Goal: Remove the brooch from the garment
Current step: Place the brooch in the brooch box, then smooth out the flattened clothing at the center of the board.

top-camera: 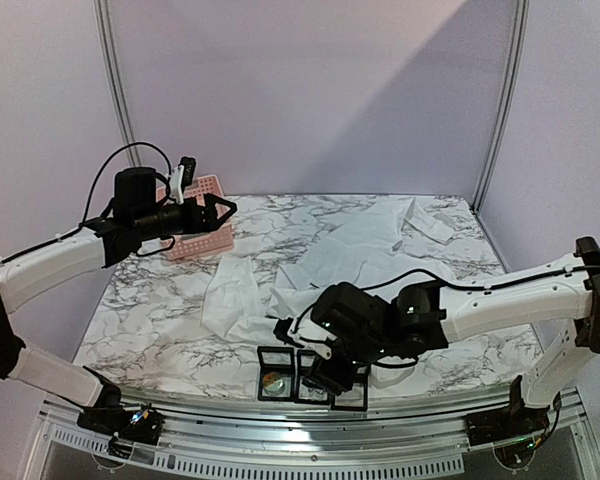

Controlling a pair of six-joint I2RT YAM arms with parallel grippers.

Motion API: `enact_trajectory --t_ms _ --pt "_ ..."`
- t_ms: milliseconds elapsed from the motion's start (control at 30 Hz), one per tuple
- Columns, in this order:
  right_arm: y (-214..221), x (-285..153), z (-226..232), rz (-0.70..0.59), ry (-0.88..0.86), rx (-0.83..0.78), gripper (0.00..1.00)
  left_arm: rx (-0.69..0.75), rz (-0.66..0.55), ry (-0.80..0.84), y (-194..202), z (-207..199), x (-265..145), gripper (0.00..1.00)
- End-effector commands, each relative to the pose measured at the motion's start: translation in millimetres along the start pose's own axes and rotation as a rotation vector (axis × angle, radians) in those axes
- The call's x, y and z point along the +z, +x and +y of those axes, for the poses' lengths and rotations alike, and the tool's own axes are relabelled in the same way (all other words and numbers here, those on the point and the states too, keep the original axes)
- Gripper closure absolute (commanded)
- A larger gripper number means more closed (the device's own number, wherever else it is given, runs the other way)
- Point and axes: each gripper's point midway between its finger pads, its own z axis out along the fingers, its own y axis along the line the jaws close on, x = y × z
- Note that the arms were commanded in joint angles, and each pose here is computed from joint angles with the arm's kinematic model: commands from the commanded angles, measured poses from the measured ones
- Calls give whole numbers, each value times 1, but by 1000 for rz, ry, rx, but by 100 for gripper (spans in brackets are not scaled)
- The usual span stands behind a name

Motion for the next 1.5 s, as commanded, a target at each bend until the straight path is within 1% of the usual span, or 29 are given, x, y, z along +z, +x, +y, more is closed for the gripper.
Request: enact_trajectory --t_ms 0,200,300,367,467,567,667,733,800,867,967,1067,1300,1467 --pt "-32 -37 -3 -149 -72 51 33 -30 39 3 12 8 7 0" --pt "-54 -76 -47 -280 -82 187 25 -33 71 25 23 2 15 0" --pt "-54 -87 -86 -307 -45 299 20 -20 102 46 34 -7 22 0" --pt "-43 -84 -117 -289 -4 396 17 -14 140 73 45 -17 29 0" --pt "-18 -72 -164 -233 99 533 17 6 208 108 62 -34 39 1" --pt "1 -67 -208 -215 187 643 17 -4 301 129 84 -43 50 1" --pt "9 -63 -245 -230 200 764 17 -64 376 161 105 -49 60 2" --pt "8 -61 -262 -255 182 832 19 -126 421 182 118 -51 66 3" --pt "3 -58 -272 -272 181 883 21 -177 454 195 131 -53 72 6" --pt "-1 -47 -276 -272 153 920 23 -211 469 195 141 -53 73 6" --pt "-11 -34 -272 -302 69 959 26 -244 442 201 146 -56 75 6" --pt "-13 -19 -271 -295 20 1001 30 -290 417 212 151 -59 74 6" --pt "1 5 -282 -262 51 1133 34 -298 376 149 166 -53 72 6" --pt "1 17 -285 -263 32 1168 38 -333 356 167 170 -57 72 7"
